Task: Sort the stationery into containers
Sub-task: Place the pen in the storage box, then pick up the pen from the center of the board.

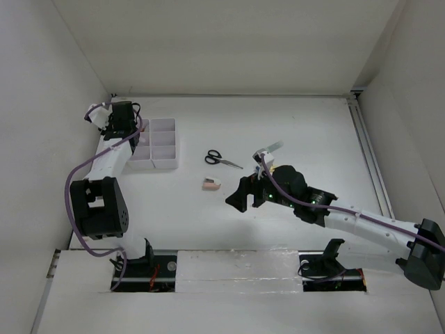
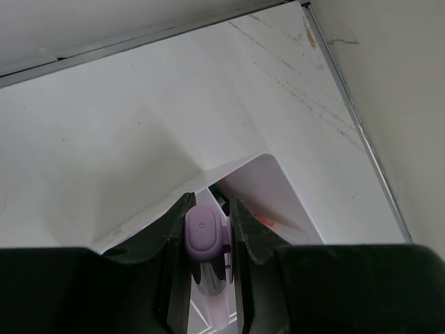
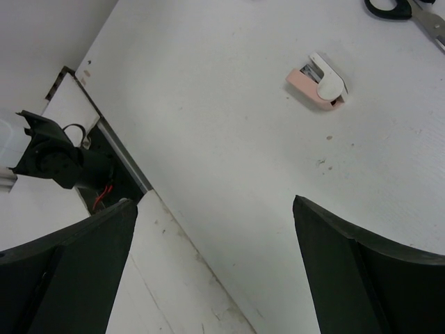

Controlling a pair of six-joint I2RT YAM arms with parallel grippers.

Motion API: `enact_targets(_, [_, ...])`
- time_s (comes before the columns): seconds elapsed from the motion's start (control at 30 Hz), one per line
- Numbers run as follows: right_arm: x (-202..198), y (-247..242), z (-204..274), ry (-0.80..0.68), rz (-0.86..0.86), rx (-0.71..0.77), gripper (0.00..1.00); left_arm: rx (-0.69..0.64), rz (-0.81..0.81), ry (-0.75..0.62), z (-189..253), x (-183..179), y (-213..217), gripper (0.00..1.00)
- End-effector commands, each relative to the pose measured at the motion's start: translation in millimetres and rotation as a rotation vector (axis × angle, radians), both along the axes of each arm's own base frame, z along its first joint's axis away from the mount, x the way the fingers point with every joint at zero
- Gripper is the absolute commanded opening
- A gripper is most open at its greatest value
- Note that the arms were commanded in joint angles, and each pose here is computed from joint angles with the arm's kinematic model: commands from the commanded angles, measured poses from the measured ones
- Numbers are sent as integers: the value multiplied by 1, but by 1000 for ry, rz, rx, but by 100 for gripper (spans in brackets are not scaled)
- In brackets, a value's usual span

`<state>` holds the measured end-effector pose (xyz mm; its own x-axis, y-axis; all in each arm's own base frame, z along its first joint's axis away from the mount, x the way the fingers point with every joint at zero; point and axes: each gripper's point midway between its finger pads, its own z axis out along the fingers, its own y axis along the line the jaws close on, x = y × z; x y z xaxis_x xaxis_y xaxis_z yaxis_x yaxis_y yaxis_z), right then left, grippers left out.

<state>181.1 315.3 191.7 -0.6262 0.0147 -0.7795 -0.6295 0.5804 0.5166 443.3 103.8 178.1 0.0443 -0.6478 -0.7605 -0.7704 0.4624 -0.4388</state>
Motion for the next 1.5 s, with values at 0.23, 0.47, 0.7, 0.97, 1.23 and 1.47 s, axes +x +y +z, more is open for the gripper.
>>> enact_targets(0.23, [4, -4, 9, -29, -22, 26, 100, -6, -1, -58, 5, 22, 1, 7])
enact_targets(0.47, [3, -5, 12, -35, -22, 33, 100, -4, -32, -84, 18, 20, -3, 51])
enact_targets(0.7, [20, -17, 10, -41, -92, 6, 100, 35, -88, -203, 82, 2, -21, 100])
enact_targets(0.97, [95, -80, 1, -133, -243, -233, 100, -24, -303, -296, 152, -40, -60, 100])
enact_targets(1.23, [166, -121, -26, -16, -365, -307, 100, 12, -656, -202, 158, -85, -109, 100])
enact_targets(1.47, [215, -163, -51, 75, -513, -414, 99, 69, -736, -117, 127, -109, -113, 100])
